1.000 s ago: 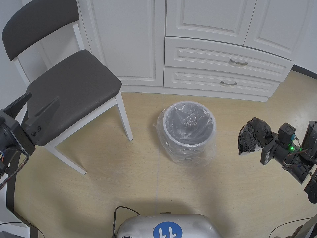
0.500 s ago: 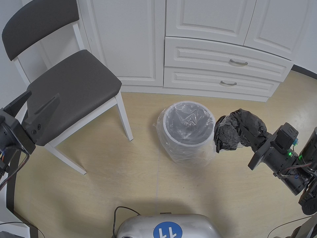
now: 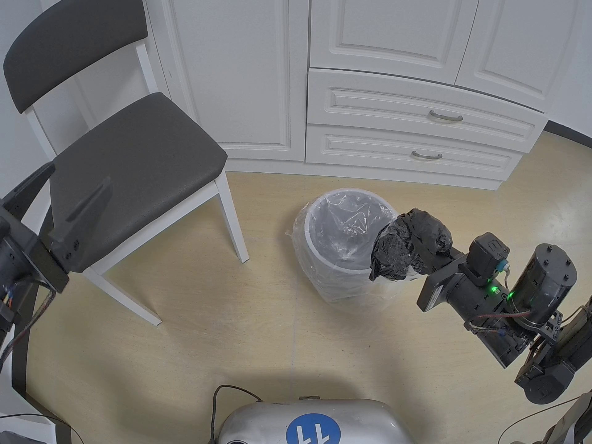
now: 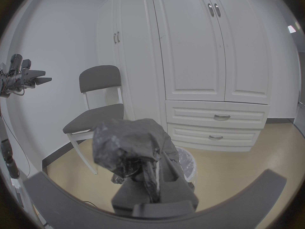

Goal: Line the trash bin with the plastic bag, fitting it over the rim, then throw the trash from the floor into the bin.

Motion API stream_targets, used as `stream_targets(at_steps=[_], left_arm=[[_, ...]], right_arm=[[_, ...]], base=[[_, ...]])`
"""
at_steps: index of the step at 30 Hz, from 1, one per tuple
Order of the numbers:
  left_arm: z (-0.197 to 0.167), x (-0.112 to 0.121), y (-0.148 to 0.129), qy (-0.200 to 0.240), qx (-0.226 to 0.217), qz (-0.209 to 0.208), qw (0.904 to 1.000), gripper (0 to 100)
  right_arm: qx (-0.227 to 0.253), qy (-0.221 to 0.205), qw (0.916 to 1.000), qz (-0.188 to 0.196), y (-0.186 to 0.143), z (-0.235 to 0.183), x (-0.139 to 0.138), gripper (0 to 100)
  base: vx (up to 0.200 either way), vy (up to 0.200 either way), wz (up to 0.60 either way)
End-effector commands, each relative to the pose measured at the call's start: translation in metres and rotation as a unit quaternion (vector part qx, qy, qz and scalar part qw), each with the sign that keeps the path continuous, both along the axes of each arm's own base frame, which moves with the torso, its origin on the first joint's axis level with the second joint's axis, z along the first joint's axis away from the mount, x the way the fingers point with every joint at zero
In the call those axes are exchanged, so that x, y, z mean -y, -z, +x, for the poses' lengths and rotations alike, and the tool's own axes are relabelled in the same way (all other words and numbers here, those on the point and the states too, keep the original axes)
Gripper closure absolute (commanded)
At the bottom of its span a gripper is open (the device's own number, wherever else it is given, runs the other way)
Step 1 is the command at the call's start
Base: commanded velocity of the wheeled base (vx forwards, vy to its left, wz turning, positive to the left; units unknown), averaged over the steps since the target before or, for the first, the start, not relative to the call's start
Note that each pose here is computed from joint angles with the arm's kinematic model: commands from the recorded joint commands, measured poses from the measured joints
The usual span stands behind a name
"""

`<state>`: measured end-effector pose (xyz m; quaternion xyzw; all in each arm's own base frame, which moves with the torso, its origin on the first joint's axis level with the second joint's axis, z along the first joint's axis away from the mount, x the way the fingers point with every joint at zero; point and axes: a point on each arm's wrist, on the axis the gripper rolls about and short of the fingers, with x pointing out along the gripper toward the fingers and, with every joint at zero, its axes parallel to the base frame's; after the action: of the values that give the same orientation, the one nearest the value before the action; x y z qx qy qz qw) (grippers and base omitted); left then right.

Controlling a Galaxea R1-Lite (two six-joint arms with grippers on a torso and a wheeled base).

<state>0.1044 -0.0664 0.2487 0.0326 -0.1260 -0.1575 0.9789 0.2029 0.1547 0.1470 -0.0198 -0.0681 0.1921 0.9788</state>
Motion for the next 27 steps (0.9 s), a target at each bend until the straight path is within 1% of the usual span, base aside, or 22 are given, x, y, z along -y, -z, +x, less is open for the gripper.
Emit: stream_targets(at_steps=[1, 2, 5, 8, 19, 22, 23, 24, 27], left_arm=[[0.001, 0.001, 0.011, -0.002, -0.011, 0.026, 0.9996, 0], [0.001, 0.001, 0.012, -0.004, -0.011, 0.028, 0.9995, 0], [0.001, 0.001, 0.012, -0.004, -0.011, 0.028, 0.9995, 0], [0.003, 0.001, 0.012, -0.006, -0.014, 0.026, 0.9996, 0], [0.002, 0.001, 0.011, -0.006, -0.007, 0.022, 0.9997, 0], [0.002, 0.001, 0.011, -0.005, -0.007, 0.022, 0.9997, 0], [0.002, 0.001, 0.011, -0.005, -0.007, 0.022, 0.9997, 0], [0.002, 0.001, 0.011, -0.006, -0.007, 0.022, 0.9997, 0], [0.001, 0.000, 0.011, -0.006, -0.005, 0.021, 0.9998, 0]], right_arm=[[-0.003, 0.001, 1.0000, -0.001, 0.005, 0.004, -0.004, 100], [-0.003, 0.001, 1.0000, -0.001, 0.005, 0.004, -0.004, 100], [-0.003, 0.001, 1.0000, -0.001, 0.005, 0.004, -0.004, 100], [-0.002, 0.004, 1.0000, -0.001, 0.004, 0.005, -0.003, 100], [-0.006, 0.007, 1.0000, -0.001, 0.007, 0.008, -0.003, 100], [-0.011, 0.005, 0.9997, 0.023, 0.007, 0.015, -0.008, 100], [-0.011, 0.005, 0.9997, 0.023, 0.007, 0.015, -0.008, 100], [-0.016, 0.003, 0.9989, 0.043, 0.008, 0.022, -0.013, 100], [-0.022, 0.005, 0.9965, 0.081, 0.008, 0.033, -0.021, 100]], base=[[0.000, 0.000, 0.00], [0.000, 0.000, 0.00], [0.200, -0.200, 0.00], [0.200, 0.000, 0.00], [0.000, 0.000, 0.00], [0.000, 0.000, 0.00], [0.000, 0.000, 0.00], [0.000, 0.000, 0.00], [0.000, 0.000, 0.00]])
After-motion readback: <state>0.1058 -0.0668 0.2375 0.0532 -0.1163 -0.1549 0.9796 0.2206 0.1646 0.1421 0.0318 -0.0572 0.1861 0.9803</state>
